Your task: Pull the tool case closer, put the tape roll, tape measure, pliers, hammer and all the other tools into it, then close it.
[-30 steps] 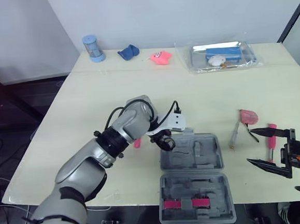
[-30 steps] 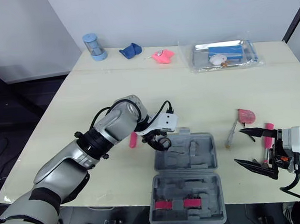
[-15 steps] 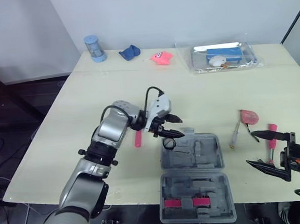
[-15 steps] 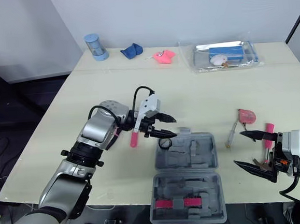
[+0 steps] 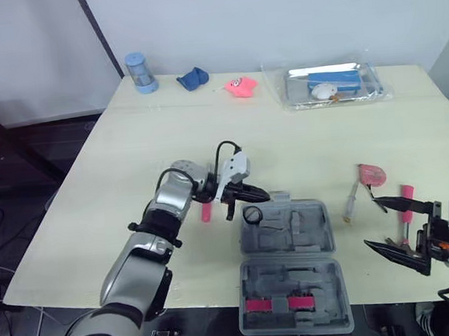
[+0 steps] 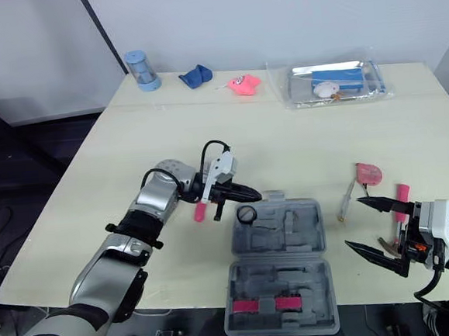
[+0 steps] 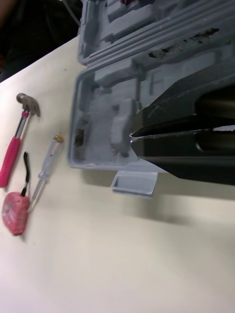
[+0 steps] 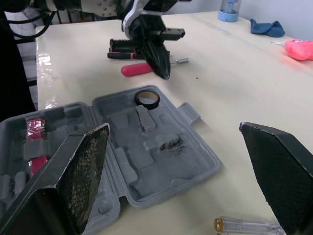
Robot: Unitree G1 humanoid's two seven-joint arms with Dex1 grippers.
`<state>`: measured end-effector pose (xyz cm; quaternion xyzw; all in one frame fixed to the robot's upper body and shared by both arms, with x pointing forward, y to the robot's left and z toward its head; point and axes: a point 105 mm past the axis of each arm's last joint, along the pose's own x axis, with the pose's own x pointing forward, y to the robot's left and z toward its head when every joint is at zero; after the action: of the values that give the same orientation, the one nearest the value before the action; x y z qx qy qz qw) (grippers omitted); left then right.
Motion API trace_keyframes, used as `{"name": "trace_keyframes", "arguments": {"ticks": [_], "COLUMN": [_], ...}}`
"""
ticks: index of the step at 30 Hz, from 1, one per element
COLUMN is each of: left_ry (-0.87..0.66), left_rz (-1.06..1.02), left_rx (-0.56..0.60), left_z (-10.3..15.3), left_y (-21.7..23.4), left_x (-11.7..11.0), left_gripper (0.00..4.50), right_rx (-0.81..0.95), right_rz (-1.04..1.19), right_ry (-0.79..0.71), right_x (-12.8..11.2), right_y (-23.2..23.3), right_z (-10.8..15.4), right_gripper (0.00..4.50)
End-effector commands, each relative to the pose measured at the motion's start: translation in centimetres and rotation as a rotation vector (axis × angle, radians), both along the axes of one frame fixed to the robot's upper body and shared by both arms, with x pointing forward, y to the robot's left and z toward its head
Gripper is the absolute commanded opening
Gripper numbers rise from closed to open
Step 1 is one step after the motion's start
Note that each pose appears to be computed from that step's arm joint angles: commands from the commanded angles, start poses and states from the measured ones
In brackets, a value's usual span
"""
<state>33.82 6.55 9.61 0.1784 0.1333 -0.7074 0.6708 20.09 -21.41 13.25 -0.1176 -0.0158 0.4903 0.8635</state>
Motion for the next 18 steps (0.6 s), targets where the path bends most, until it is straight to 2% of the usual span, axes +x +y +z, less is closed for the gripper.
{"name": "trace_keyframes", "arguments": {"ticks": [1,4,5,7,18], "left_ry": [-0.05,-0.06,-0.068,-0.074,-0.093], "left_rz": [-0.018,-0.017,-0.013,-0.007,-0.016], "left_rx": [-0.024,-0.032,-0.032,-0.035,0.017], "left_z": [0.6,0.5,0.4,0.3,-1.2], "left_y": [-0.3,-0.3,-0.2,-0.2,0.5], "left_x": [0.3,0.4,0.5,0.6,0.3], "left_gripper": [0.1,0.1,0.6,1.14,1.14], "right_rx": [-0.008,-0.005,-0.004,-0.004,-0.003], "right_rz": [-0.008,-0.011,-0.013,-0.016,-0.02], "right_ry": [-0.064,-0.065,-0.066,-0.066,-0.076], "right_x": [-0.2,-0.2,-0.2,-0.2,0.0], "right_y": [0.2,0.3,0.3,0.4,0.6], "right_z": [1.1,1.0,1.0,1.0,1.0], "right_gripper": [4.5,4.5,4.5,4.5,4.5]}}
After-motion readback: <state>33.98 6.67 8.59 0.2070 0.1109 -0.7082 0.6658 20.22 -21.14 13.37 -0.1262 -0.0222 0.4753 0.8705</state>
